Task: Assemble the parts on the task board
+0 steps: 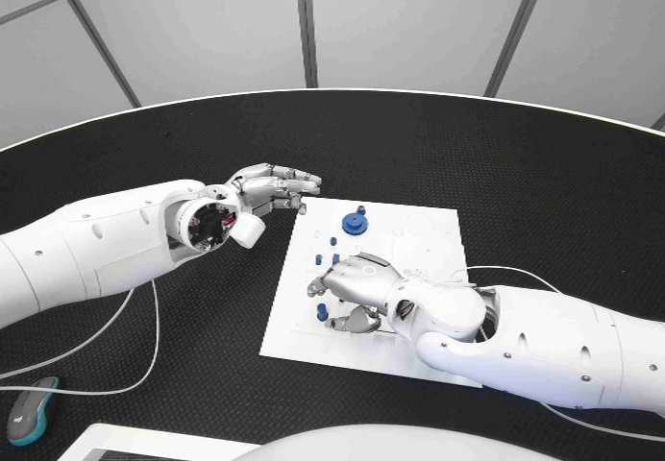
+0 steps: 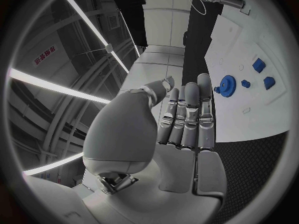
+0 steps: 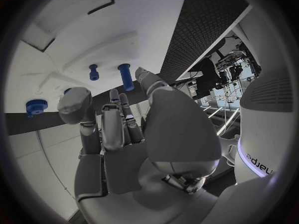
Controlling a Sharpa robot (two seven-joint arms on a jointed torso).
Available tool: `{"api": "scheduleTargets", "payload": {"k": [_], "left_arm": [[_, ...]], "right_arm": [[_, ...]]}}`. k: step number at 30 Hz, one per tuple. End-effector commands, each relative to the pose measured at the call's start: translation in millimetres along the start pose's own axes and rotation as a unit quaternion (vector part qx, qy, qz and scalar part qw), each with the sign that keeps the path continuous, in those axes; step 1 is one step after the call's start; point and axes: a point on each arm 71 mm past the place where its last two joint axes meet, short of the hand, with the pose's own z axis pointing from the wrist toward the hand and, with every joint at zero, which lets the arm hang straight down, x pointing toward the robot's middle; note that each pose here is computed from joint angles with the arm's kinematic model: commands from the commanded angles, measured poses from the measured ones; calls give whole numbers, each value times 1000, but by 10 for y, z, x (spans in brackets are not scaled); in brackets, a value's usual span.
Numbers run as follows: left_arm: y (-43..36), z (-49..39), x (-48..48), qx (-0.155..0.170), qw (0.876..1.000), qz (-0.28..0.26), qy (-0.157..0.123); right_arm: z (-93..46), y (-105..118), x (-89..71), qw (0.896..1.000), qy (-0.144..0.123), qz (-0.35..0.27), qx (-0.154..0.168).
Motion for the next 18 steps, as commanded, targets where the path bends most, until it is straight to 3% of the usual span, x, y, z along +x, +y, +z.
{"api": "scheduleTargets", "payload": {"k": [1,5,10,17,18], "left_arm": [[1,-6,-7,0,1000,0,-1],[1,-12,-17,0,1000,0,-2],[3,-20,-37,0,1000,0,-5],[18,-47,-71,-1,1000,-1,-9],[21,-52,-78,-1,1000,-1,-10]], "right_arm": [[-97,-15,-51,1000,-24,17,2],[-277,-79,-124,997,-55,59,19],[-652,-349,-259,983,-82,133,91],[-1243,-791,-348,945,-89,218,227],[-1374,-875,-341,935,-91,229,255]]}}
